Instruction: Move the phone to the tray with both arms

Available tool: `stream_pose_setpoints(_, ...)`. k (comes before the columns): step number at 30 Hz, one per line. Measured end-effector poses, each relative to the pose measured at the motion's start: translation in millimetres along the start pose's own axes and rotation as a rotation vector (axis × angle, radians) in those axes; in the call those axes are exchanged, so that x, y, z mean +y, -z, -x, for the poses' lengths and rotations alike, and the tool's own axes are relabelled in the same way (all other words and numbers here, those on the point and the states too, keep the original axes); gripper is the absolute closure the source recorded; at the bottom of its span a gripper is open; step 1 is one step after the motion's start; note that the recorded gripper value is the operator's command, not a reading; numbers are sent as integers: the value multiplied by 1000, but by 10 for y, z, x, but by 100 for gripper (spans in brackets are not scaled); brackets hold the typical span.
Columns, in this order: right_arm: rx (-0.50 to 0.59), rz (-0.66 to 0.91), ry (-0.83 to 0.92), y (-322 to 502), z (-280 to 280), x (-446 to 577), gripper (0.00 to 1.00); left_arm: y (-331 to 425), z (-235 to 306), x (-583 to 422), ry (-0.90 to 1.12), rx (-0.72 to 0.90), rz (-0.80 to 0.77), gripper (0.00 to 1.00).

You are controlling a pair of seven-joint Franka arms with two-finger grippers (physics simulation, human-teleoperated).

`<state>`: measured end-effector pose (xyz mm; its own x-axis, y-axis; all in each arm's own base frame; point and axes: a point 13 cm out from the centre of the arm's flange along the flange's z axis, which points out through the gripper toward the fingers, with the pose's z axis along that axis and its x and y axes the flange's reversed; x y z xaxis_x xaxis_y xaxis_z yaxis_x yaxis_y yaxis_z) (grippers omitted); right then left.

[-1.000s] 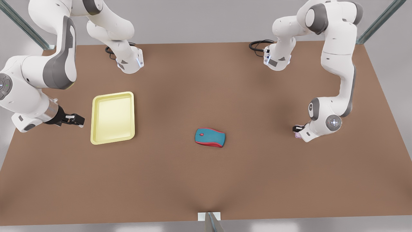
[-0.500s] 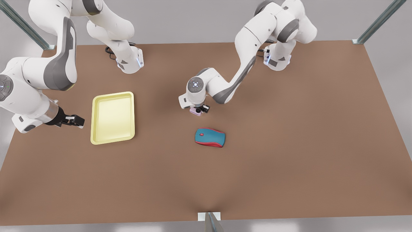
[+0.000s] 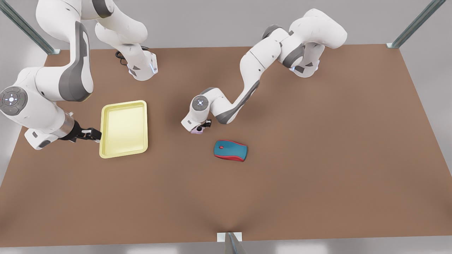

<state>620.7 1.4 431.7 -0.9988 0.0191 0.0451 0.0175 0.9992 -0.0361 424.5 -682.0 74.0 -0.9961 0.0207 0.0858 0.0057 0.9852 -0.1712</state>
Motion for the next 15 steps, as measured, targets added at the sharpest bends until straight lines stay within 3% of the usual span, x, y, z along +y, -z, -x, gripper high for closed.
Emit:
stream_pose_setpoints(3, 2, 1, 3, -37, 12, 15, 0, 308, 150, -29, 65, -24, -29, 0)
stream_pose_setpoints(5, 15, 0, 17, -114, 5, 98, 0, 1875, 1078, 590, 204, -84, -69, 0)
stream_pose_setpoints(6, 23, -2, 42, -172, -11, 251, 0, 2822, 1607, 1300, 297, -135, -73, 0)
stream_pose_setpoints(8, 46, -11, 119, -335, -97, 733, 0, 4145, 2111, 2904, 453, -202, -6, 0)
stream_pose_setpoints(9, 56, -18, 166, -423, -157, 1054, 0, 4545, 2092, 3652, 515, -197, 37, 0)
stream_pose_setpoints(11, 82, -32, 236, -664, -264, 1633, 0, 4806, 1524, 4824, 575, -115, 135, 0)
stream_pose_setpoints(15, 152, -62, 296, -1246, -571, 2442, 0, 4819, 971, 5223, 442, 6, 246, 0)
